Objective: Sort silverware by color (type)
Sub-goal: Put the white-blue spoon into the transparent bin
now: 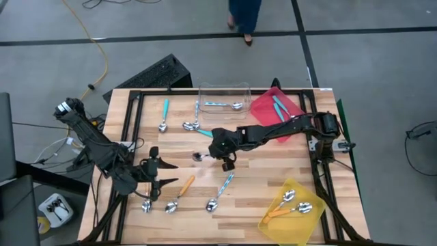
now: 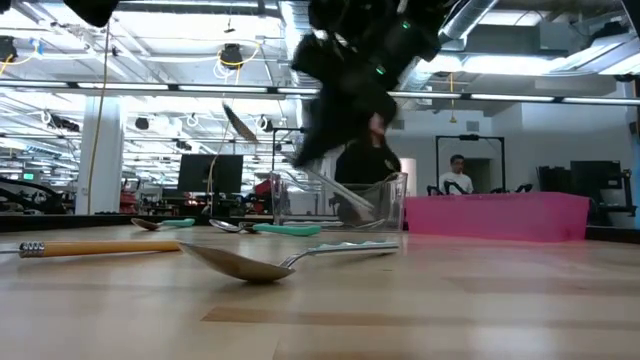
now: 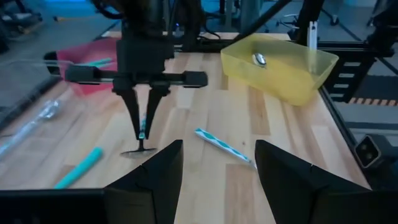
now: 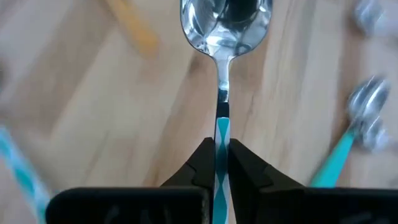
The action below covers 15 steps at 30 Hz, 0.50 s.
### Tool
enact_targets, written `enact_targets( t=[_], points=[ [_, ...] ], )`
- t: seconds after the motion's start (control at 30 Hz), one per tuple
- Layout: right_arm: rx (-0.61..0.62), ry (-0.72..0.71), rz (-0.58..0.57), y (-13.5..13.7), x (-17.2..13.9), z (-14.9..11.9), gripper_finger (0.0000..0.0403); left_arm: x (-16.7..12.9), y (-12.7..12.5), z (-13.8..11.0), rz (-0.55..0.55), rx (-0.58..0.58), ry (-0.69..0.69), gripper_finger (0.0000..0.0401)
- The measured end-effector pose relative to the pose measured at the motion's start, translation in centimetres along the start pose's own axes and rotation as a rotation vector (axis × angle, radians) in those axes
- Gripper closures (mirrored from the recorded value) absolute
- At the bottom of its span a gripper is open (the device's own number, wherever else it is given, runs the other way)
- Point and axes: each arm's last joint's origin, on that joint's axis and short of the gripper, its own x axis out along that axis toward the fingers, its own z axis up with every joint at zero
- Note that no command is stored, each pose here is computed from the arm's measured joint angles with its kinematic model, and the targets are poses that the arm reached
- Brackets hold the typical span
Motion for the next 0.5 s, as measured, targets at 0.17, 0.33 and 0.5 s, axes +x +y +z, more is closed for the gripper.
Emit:
enact_targets(
  t=[0.17, 0.33, 0.5],
  points=[
    [0.016, -0.171, 0.006, -0.4, -0.9, 1.7, 0.0355, -0.4, 0.1, 0.1, 0.004, 0.016, -0.017, 0.0216],
    [-0.026, -0.426, 0.029, -0.7, -2.2, 4.1, 0.0355, -0.7, -0.1, 0.0, 0.003, 0.023, -0.025, 0.0216],
    [-0.096, -0.611, 0.005, -0.8, -4.1, 5.9, 0.0355, -1.2, -0.6, -0.1, -0.027, 0.031, -0.028, 0.0216]
  ],
)
